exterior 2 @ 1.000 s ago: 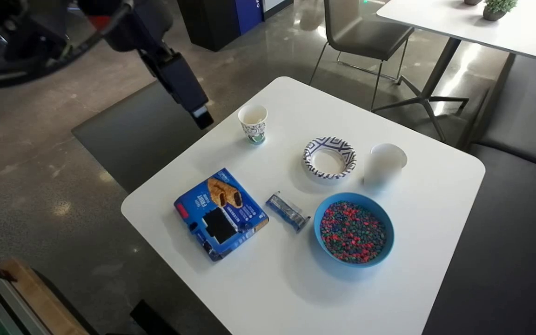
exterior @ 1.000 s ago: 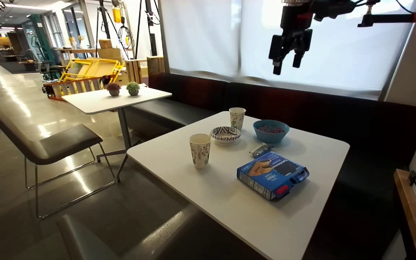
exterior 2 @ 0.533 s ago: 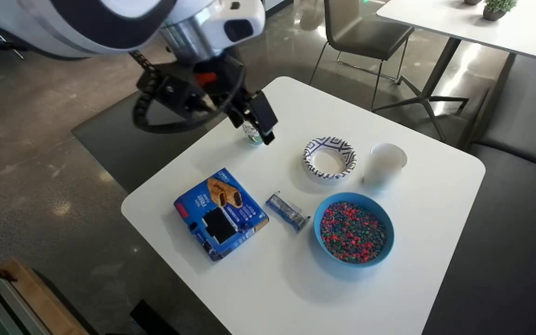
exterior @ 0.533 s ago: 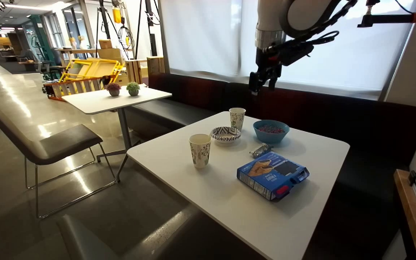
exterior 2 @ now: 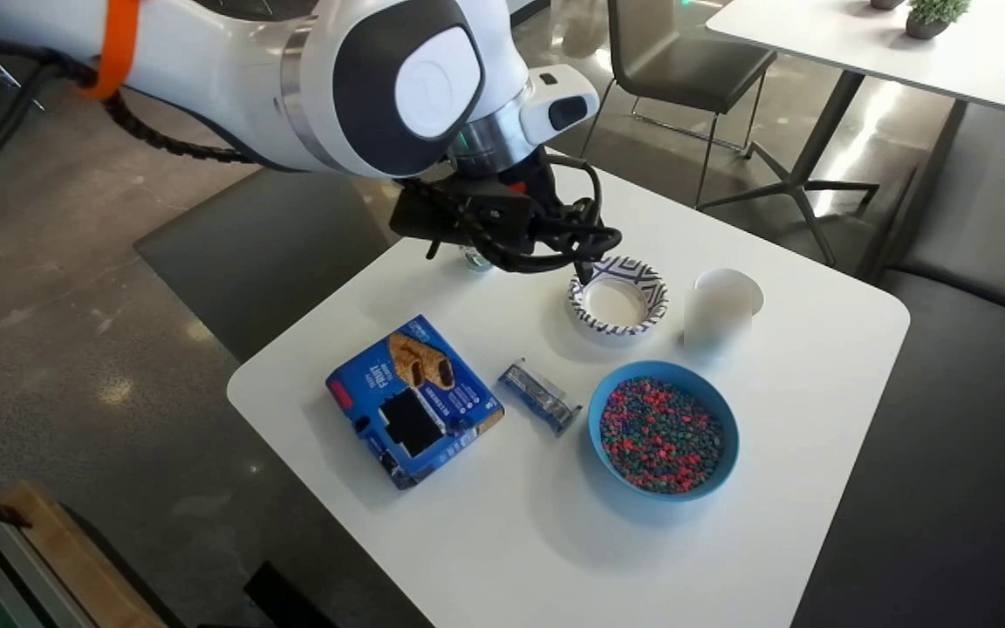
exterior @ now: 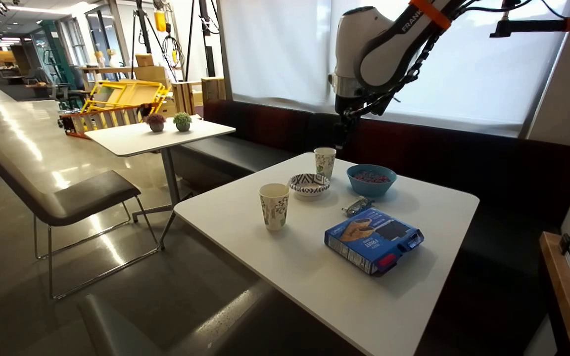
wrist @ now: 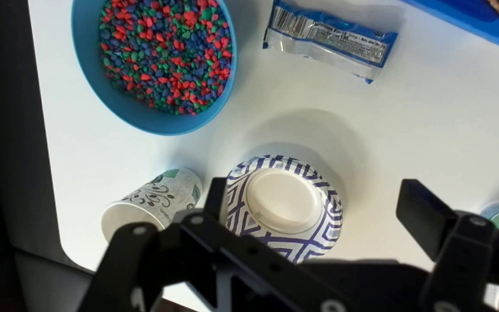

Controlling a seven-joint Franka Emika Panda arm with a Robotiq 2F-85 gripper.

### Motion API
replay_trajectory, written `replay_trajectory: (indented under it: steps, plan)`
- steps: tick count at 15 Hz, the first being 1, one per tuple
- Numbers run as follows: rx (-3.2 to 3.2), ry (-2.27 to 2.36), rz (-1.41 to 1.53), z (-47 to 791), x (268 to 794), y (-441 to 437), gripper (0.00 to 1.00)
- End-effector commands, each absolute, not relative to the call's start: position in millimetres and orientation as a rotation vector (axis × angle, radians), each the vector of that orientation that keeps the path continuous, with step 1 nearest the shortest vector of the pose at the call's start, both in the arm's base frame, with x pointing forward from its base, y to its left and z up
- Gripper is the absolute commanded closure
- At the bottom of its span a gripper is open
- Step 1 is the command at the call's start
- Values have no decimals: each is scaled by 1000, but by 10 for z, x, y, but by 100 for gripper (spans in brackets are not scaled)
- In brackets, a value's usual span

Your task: Remove one bowl from the other bowl

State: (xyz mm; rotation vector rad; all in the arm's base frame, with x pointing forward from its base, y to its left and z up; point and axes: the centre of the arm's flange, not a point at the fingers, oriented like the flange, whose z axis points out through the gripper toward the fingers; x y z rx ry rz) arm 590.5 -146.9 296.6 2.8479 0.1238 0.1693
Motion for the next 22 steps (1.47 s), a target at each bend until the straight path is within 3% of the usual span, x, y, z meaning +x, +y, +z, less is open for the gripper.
replay_trajectory:
  steps: [1,8,22]
  plan:
    - [2847,128,170,2960,5922,-1469,0]
    - [2904,182,169,2802,6063,-1529,0]
    - [2919,930,196,1902,6692,-1849,0]
